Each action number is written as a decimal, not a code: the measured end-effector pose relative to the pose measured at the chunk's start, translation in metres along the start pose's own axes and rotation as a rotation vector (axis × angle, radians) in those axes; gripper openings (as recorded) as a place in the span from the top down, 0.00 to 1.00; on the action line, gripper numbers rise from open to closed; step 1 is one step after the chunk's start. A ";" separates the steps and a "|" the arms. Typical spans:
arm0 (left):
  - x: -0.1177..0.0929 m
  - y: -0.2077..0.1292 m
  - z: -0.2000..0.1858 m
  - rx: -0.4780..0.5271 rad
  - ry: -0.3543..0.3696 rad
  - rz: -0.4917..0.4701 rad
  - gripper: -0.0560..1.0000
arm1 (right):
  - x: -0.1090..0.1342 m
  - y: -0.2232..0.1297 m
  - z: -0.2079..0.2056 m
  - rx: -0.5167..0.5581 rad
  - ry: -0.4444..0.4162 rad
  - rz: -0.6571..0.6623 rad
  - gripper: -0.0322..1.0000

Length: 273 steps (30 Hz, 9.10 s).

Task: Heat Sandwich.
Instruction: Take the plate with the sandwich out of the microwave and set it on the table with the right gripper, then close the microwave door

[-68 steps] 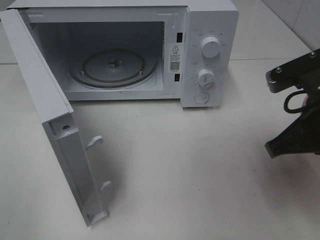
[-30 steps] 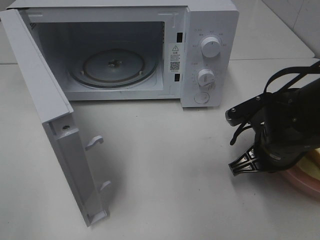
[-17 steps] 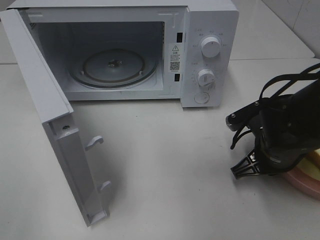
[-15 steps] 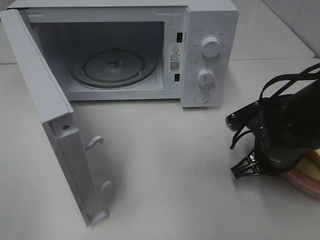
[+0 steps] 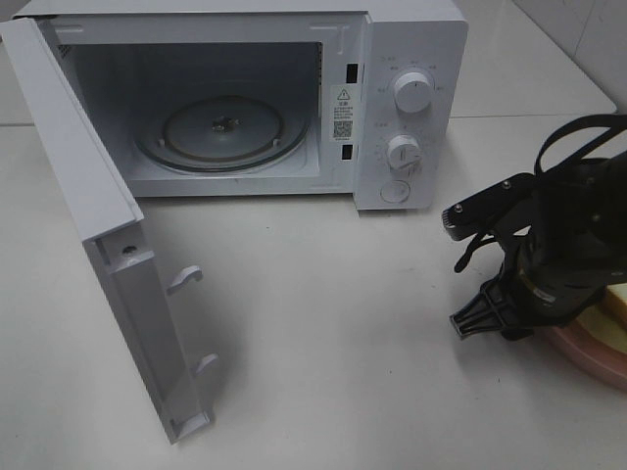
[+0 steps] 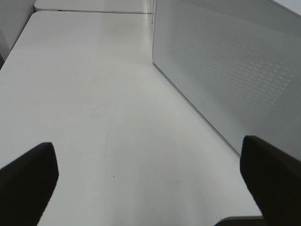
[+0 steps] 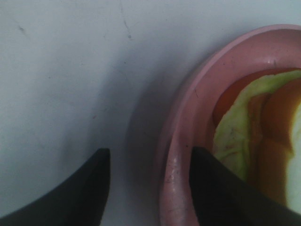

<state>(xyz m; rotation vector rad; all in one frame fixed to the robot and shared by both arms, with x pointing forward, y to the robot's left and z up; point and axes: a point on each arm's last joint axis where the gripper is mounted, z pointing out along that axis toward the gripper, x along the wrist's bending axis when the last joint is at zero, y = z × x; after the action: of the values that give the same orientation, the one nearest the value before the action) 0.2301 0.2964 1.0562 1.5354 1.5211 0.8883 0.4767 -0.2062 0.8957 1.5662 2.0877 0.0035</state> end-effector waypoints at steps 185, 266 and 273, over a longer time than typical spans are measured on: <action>0.008 0.041 0.119 0.024 0.031 -0.031 0.74 | -0.105 -0.205 -0.201 -0.652 0.151 0.419 0.23; -0.160 0.043 0.350 -0.287 -0.402 0.036 0.95 | -0.105 -0.205 -0.201 -0.652 0.154 0.420 0.24; -0.184 0.042 0.361 -0.267 -0.444 0.051 0.95 | -0.105 -0.205 -0.201 -0.652 0.154 0.420 0.24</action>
<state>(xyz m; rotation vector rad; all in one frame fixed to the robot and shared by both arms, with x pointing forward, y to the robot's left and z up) 0.5646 0.0939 0.9404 1.4592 1.0083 0.6872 0.2318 -0.3072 1.0481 1.5628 1.5749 0.8819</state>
